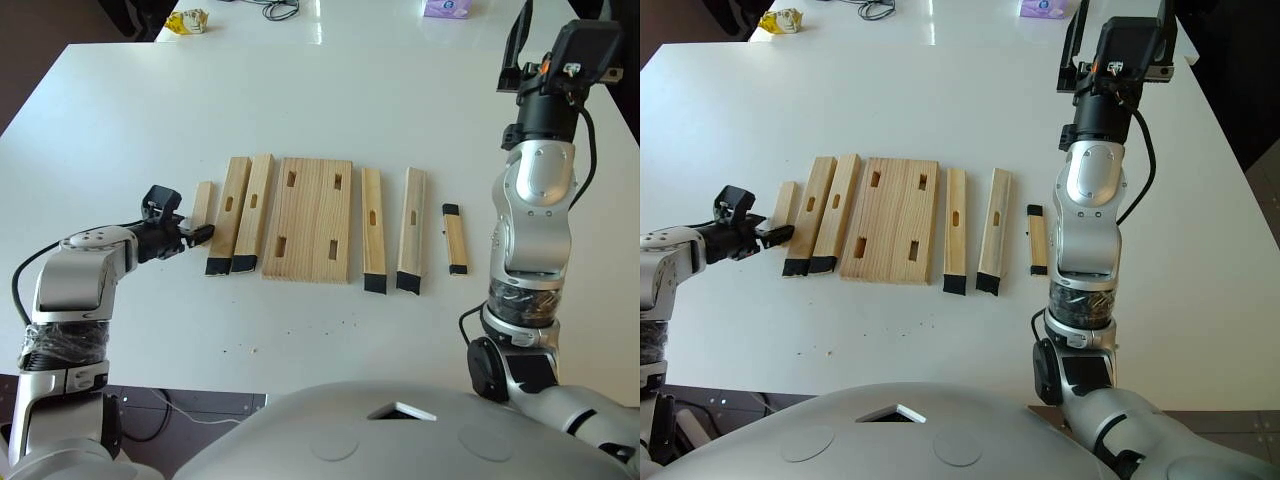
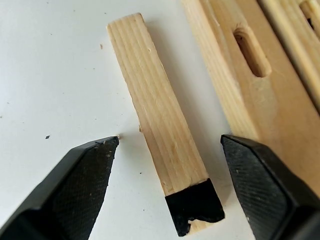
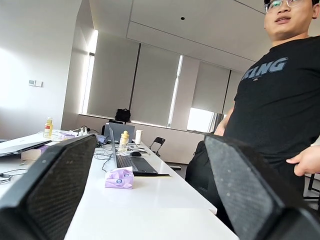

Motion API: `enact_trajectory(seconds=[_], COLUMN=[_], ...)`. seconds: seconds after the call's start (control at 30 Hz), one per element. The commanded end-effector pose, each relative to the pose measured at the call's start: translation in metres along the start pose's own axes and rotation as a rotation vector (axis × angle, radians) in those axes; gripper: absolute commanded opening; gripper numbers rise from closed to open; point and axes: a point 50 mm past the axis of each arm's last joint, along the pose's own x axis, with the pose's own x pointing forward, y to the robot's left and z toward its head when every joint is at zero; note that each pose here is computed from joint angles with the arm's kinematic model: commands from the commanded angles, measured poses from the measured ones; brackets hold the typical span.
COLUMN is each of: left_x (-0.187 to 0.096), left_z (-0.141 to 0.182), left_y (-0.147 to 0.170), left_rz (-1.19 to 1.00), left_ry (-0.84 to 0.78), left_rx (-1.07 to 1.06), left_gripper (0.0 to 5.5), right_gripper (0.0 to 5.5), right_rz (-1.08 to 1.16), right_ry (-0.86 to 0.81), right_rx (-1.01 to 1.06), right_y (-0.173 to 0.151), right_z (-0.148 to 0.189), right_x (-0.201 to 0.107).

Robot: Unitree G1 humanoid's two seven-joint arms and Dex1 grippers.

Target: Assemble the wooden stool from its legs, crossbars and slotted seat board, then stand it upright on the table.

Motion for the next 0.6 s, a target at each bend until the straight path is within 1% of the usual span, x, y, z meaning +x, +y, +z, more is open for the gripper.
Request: enact_trajectory(seconds=[0.03, 0.2, 0.43, 0.57, 0.6], left_x=[-0.004, -0.004, 0.001, 0.000, 0.000], left_z=[-0.010, -0.013, -0.008, -0.007, -0.007], left_y=[0.005, 0.011, 0.007, 0.009, 0.010], left_rz=[0.022, 0.030, -0.018, -0.013, -0.012], left_ry=[0.075, 0.106, 0.101, 0.115, 0.119], left_rx=[0.012, -0.009, -0.130, -0.130, -0.129], left_gripper=[3.80, 3.80, 3.80, 3.80, 3.63], right_gripper=[3.96, 3.96, 3.96, 3.96, 3.96], right_rz=[-0.023, -0.046, -0.066, -0.077, -0.081], right_ry=[0.023, 0.031, 0.042, 0.050, 0.052], right_rx=[0.006, 0.012, 0.026, 0.027, 0.027], right_y=[-0.001, -0.001, 0.002, 0.001, 0.001], right_z=[-0.001, -0.001, -0.002, -0.004, -0.004], right_x=[-0.006, -0.010, -0.013, -0.016, -0.017])
